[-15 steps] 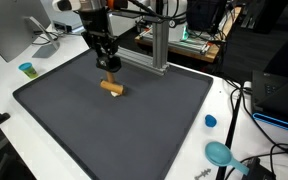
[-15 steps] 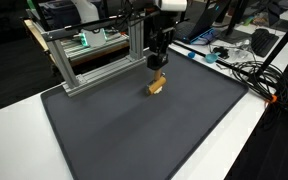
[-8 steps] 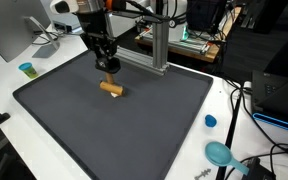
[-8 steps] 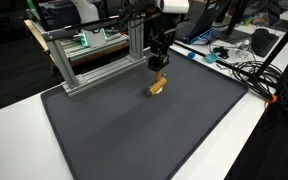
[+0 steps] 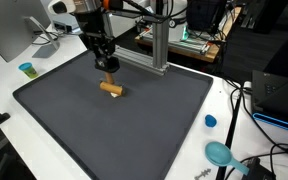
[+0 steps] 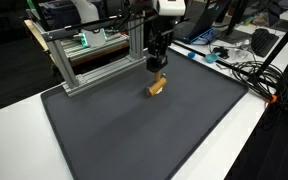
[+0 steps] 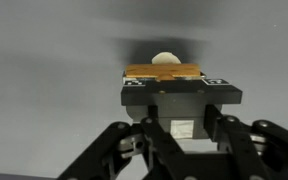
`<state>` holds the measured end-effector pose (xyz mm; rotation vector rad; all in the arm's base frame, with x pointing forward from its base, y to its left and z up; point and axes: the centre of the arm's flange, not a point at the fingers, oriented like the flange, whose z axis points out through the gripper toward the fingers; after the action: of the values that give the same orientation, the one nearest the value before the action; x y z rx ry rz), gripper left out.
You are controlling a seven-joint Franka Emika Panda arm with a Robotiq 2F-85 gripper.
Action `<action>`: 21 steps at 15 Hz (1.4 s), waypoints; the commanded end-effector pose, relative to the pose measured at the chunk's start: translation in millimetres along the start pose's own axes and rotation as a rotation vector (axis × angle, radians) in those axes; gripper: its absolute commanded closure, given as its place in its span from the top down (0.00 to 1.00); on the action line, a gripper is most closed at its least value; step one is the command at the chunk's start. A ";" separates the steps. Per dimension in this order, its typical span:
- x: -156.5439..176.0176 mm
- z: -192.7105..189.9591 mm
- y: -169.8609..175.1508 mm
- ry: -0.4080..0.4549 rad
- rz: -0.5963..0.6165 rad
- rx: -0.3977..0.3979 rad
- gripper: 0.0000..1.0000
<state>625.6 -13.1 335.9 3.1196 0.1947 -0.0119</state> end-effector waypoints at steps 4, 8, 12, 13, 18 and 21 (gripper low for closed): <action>3.9 27.9 10.9 -0.091 -0.019 0.045 0.21; 3.6 25.4 6.4 -0.123 -0.021 0.033 0.21; 4.9 27.4 3.7 -0.154 -0.035 0.038 0.21; 5.1 27.6 3.4 -0.154 -0.036 0.038 0.21; 10.5 32.3 1.7 -0.150 -0.031 0.024 0.21; 19.1 32.5 0.1 -0.088 -0.028 -0.010 0.21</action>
<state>636.2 -16.3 332.9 3.1273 0.2282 -0.1317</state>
